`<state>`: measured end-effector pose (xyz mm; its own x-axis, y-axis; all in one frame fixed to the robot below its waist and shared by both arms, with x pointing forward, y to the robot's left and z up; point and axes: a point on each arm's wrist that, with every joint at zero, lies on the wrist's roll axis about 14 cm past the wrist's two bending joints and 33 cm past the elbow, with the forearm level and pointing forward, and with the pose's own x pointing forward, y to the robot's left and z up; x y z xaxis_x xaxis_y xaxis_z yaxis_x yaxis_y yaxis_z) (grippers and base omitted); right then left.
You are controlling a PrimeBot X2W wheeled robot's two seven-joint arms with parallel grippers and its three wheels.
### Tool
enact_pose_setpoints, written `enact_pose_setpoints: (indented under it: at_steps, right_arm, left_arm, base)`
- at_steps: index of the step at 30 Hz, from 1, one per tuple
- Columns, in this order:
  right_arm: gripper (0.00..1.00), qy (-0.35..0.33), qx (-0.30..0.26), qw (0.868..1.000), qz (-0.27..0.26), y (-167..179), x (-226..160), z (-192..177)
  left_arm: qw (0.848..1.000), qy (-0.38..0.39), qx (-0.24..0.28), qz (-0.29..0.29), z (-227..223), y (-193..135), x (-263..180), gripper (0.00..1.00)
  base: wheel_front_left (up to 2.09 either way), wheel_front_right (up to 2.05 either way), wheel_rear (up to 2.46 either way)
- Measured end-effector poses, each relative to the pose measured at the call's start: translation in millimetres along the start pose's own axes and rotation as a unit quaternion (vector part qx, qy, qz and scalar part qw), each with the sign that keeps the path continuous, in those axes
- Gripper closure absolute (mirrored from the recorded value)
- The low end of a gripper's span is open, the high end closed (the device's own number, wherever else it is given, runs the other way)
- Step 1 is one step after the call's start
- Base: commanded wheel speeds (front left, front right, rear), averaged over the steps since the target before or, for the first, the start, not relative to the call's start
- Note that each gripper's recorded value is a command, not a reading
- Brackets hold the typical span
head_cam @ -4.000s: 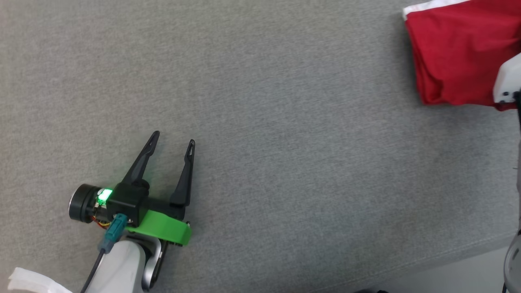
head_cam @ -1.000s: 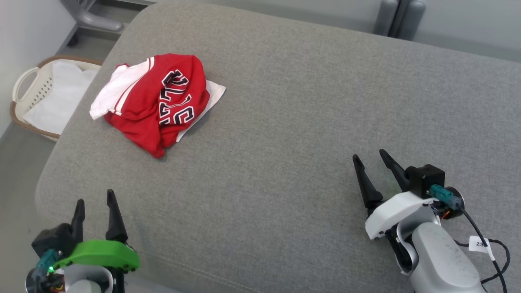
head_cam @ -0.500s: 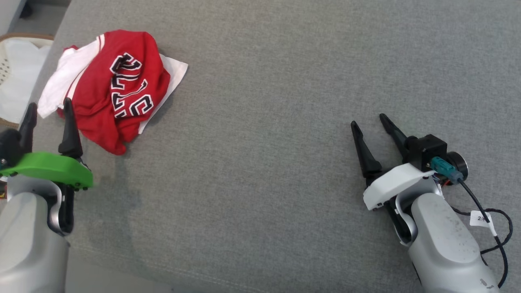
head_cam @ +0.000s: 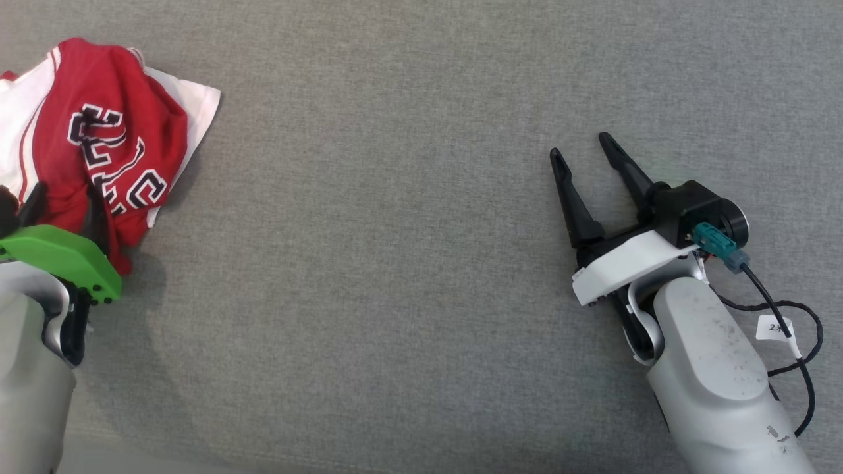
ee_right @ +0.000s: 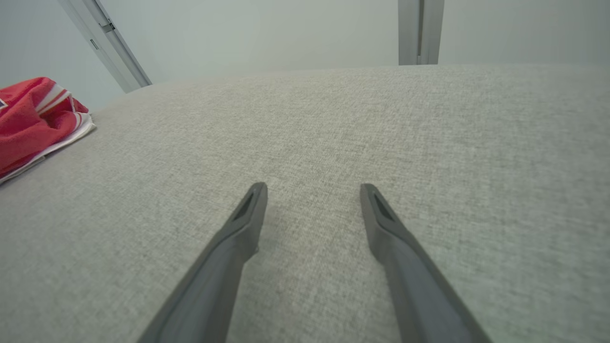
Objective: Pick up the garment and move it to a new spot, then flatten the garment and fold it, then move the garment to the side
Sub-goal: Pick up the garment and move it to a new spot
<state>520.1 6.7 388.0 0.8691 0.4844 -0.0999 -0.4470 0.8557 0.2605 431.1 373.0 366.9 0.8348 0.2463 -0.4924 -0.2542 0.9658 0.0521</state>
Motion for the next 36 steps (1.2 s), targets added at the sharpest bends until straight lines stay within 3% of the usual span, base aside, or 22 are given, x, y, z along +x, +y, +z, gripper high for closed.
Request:
enact_pose_setpoints:
  at_steps: [1,2,3,4,9,11,16,19,23,27,31,36]
  right_arm:
    - [0.0,0.0,0.0,1.0,-0.003,-2,-1,0]
    - [0.0,0.0,0.0,1.0,-0.005,-4,-1,0]
    - [0.0,-0.001,-0.001,1.0,-0.009,-7,-2,0]
    - [0.0,-0.002,-0.001,1.0,-0.011,-9,-3,1]
    - [0.0,-0.003,-0.005,1.0,-0.023,-17,-9,7]
    - [0.0,-0.001,-0.005,1.0,-0.029,-19,-14,9]
    - [0.0,0.004,0.001,0.999,-0.035,-18,-27,12]
    - [0.0,0.005,0.006,0.999,-0.038,-16,-36,15]
    - [0.0,-0.001,0.011,0.999,-0.047,-17,-50,23]
    - [0.0,-0.007,0.014,0.998,-0.066,-26,-67,30]
    - [0.0,-0.015,0.016,0.996,-0.09,-38,-86,38]
    - [0.0,-0.024,0.011,0.994,-0.111,-49,-108,48]
  left_arm:
    - [1.0,0.013,0.0,0.0,-7,-1,1,0.0]
    - [1.0,0.019,0.0,0.0,-11,-2,2,0.29]
    - [1.0,0.021,-0.001,-0.001,-12,-4,4,0.73]
    - [1.0,0.018,0.0,-0.001,-11,-4,5,1.0]
    - [1.0,-0.017,0.001,0.005,13,4,4,1.0]
    - [0.998,-0.065,0.0,0.005,48,8,4,1.0]
    - [0.98,-0.197,0.014,-0.022,136,-5,-12,1.0]
    - [0.961,-0.271,0.026,-0.044,181,-22,-32,1.0]
    - [0.934,-0.344,0.032,-0.096,217,-67,-58,1.0]
    - [0.908,-0.379,0.024,-0.176,231,-133,-78,1.0]
    - [0.883,-0.385,0.014,-0.266,227,-206,-96,1.0]
    - [0.865,-0.346,-0.003,-0.364,197,-287,-109,1.0]
  base:
    - [0.0,0.0,0.0]
    - [0.0,0.0,0.0]
    - [0.0,0.0,0.0]
    - [0.0,0.0,0.0]
    - [0.0,0.0,0.0]
    - [0.0,0.0,0.0]
    - [0.0,0.0,0.0]
    - [0.0,0.0,0.0]
    - [0.0,0.0,0.0]
    - [0.0,0.0,0.0]
    - [0.0,0.0,0.0]
    - [0.0,0.0,0.0]
